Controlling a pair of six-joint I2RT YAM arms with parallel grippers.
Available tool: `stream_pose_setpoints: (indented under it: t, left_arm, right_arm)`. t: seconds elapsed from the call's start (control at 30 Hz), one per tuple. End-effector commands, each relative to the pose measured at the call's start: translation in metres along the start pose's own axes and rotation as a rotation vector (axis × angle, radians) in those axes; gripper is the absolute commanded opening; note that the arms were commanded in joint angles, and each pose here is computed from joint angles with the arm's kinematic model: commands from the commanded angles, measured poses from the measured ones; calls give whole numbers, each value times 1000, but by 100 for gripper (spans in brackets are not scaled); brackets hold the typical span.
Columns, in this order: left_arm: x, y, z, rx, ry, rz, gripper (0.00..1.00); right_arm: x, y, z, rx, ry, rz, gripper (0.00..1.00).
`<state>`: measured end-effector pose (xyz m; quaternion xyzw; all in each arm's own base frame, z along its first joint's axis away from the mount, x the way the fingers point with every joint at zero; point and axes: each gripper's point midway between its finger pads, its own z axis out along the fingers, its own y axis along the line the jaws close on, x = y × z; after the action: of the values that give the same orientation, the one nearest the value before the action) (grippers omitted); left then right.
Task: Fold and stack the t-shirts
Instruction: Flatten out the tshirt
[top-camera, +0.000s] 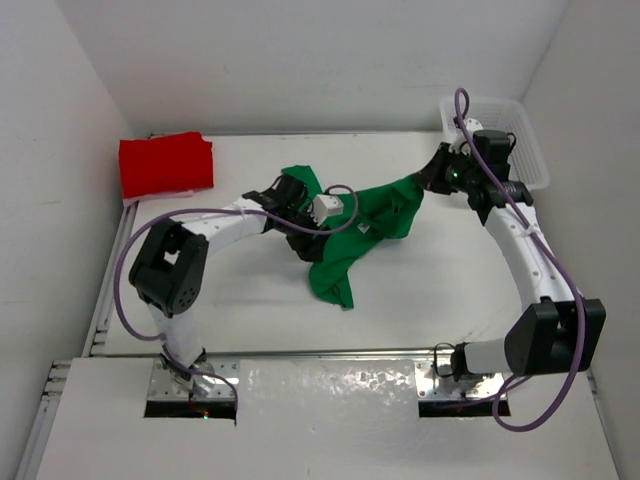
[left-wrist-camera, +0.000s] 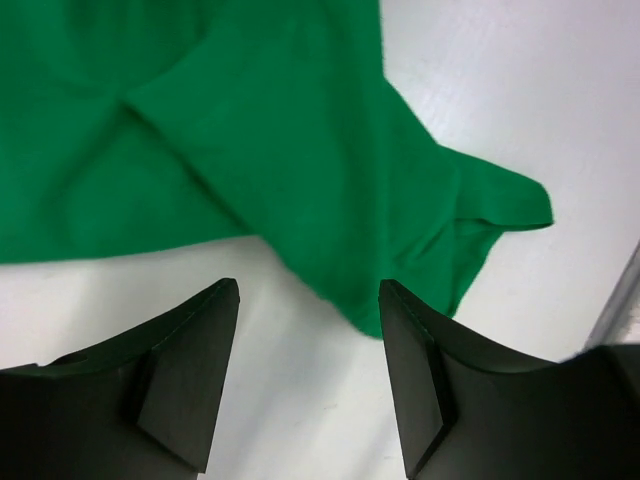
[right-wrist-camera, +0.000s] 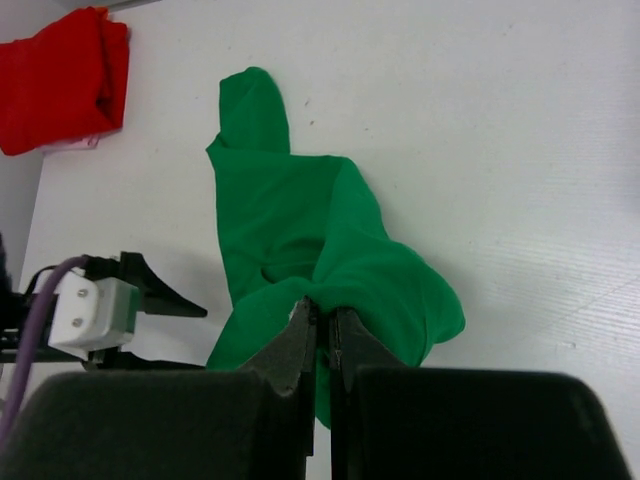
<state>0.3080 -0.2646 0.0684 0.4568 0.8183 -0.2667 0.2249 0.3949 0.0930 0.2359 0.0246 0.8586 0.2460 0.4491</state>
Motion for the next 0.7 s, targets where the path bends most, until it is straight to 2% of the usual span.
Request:
stream_pose_setpoints:
  t: [0.0,0.13,0.23,0.27,0.33,0.43,0.47,0.53,0.67]
  left_arm:
    - [-8,-18,15,85,1,-35,56]
    - [0,-20,34,60,69,-29,53]
    - [-10,-19,28,37,44,-21,23]
    - [-15,-15,25,4,32,-8,10]
    - [-31,-12,11,-54,-12,31,1]
    - [-56,-7,-13,-212,-67,127,0]
    - [-67,-19,-20,-223,-94,182,0]
    - [-74,-32,-22,-219,-108,227,0]
    - [-67,-99,3,-40,-66,331,0]
  right_arm:
    - [-11,6,-6,-22,-51,-41,0]
    - [-10,7,-9,-23,-54,-53,0]
    - [-9,6,-12,-15,-60,-53,0]
    - [-8,6,-13,-15,-59,-53,0]
    - [-7,5,-14,-11,-62,-55,0]
    - [-1,2,-13,-4,-51,-54,0]
    - [2,1,-12,-4,-45,-53,0]
    - [4,0,-11,-2,-40,-49,0]
    - [5,0,-10,-3,-38,-41,0]
